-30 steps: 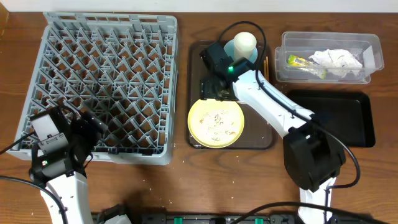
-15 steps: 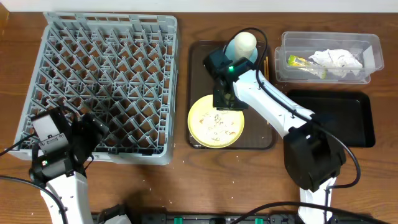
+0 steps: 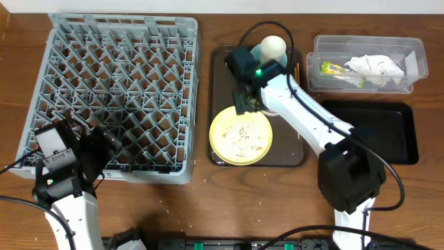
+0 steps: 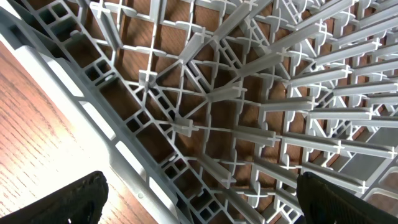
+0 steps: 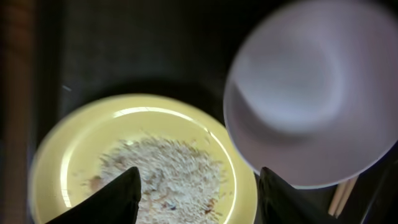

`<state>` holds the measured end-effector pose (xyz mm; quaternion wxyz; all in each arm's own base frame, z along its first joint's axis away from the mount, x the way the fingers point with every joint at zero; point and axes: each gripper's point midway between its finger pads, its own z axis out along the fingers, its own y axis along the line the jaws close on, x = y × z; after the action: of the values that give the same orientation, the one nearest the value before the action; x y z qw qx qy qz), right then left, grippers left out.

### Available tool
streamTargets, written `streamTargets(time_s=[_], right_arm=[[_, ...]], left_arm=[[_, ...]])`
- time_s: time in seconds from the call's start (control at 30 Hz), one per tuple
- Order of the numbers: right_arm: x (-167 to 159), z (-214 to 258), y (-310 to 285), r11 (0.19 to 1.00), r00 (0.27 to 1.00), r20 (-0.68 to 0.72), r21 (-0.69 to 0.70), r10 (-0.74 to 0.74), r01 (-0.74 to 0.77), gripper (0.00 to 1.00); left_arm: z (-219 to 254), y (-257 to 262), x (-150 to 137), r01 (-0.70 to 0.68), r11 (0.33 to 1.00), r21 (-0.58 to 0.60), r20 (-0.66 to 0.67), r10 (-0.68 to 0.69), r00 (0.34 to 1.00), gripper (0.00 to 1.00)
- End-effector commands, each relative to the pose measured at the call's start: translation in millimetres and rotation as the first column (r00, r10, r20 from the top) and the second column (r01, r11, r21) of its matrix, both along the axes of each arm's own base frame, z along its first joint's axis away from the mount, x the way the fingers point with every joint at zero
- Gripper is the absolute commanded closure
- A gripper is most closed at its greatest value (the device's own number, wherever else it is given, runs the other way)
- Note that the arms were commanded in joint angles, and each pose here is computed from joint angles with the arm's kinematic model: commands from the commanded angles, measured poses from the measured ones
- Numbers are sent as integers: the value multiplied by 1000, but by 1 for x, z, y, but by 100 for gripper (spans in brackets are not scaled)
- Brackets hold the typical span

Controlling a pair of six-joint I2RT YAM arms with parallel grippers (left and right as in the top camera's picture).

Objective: Sort waste into correct bins and load items into the dishwasher
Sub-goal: 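Lower the right gripper onto the pink bowl on the tray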

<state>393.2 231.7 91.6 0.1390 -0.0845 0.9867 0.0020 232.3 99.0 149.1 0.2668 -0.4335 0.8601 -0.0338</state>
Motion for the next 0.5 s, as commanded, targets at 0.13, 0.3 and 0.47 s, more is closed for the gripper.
streamTargets(time_s=[0.13, 0.3, 0.47], right_arm=[[32, 47, -11, 999, 993, 114, 32, 33, -37, 33], [34, 45, -18, 997, 997, 82, 78, 13, -19, 23], [35, 42, -23, 996, 998, 68, 91, 2, -8, 22]], left_arm=[[8, 4, 2, -2, 1000, 21, 11, 2, 1000, 2], [6, -6, 3, 26, 999, -26, 20, -26, 999, 2], [5, -41, 3, 115, 972, -203, 51, -107, 993, 2]])
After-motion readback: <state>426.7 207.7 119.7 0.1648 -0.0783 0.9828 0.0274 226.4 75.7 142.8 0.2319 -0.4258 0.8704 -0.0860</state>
